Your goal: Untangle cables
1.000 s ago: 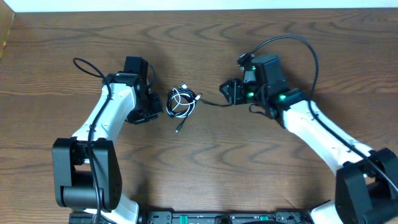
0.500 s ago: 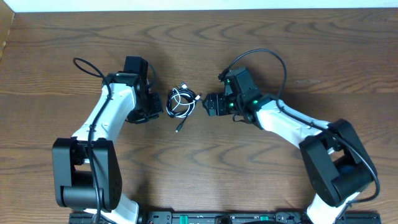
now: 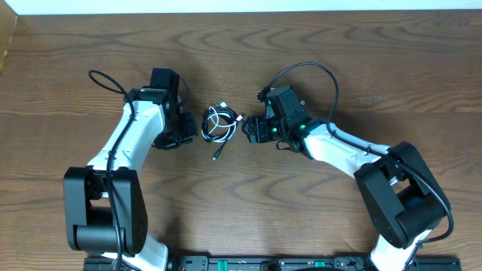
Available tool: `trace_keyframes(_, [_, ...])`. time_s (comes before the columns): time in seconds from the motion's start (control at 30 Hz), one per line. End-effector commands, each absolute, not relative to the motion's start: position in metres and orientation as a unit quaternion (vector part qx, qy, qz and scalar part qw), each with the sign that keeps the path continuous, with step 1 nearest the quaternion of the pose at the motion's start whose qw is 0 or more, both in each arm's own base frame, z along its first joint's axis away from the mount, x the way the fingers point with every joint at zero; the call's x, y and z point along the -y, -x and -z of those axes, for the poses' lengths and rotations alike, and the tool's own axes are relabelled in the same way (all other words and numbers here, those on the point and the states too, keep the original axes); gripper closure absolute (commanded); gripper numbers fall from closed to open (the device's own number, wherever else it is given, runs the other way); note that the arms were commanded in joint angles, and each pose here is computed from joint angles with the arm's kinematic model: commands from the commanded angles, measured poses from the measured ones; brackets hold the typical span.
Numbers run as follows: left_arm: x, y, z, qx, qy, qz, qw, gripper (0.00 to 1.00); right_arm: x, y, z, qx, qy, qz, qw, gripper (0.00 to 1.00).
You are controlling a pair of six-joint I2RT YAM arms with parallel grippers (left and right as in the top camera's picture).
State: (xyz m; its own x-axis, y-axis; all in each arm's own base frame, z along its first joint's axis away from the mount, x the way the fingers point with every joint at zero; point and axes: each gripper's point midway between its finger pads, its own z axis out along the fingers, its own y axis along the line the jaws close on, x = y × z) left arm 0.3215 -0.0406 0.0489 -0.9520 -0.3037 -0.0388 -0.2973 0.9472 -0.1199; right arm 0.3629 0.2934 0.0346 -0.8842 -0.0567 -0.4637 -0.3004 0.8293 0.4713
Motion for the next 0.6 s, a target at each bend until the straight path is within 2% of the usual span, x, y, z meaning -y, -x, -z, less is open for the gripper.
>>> trace_keyframes(0.0, [0.04, -0.319, -0.047, -0.987, 0.153, 0.053, 0.024, 0.83, -0.301, -0.36, -0.035, -0.928, 0.101, -0.278, 0.226, 0.36])
trace_keyframes(0.1, [0.04, -0.319, -0.047, -0.987, 0.153, 0.053, 0.024, 0.83, -0.309, -0.362, -0.039, -0.924, 0.108, -0.274, 0.246, 0.41])
trace_keyframes(0.17, [0.04, -0.319, -0.047, -0.987, 0.153, 0.053, 0.024, 0.9, -0.309, -0.366, -0.039, -0.925, 0.102, -0.253, 0.265, 0.45])
trace_keyframes(0.3, [0.04, -0.319, -0.047, -0.987, 0.153, 0.053, 0.024, 0.92, -0.309, -0.37, -0.039, -0.927, 0.081, -0.201, 0.306, 0.71])
trace_keyframes(0.4, [0.041, -0.319, -0.047, -0.986, 0.153, 0.054, 0.024, 0.92, -0.318, -0.371, -0.04, -0.92, 0.086, -0.197, 0.328, 0.8])
trace_keyframes(0.5, [0.041, -0.319, -0.047, -0.986, 0.153, 0.054, 0.024, 0.92, -0.329, -0.37, -0.033, -0.916, 0.095, -0.203, 0.333, 0.78])
trace_keyframes(0.57, [0.041, -0.319, -0.047, -0.986, 0.153, 0.054, 0.024, 0.92, -0.333, -0.369, -0.022, -0.917, 0.099, -0.202, 0.329, 0.71])
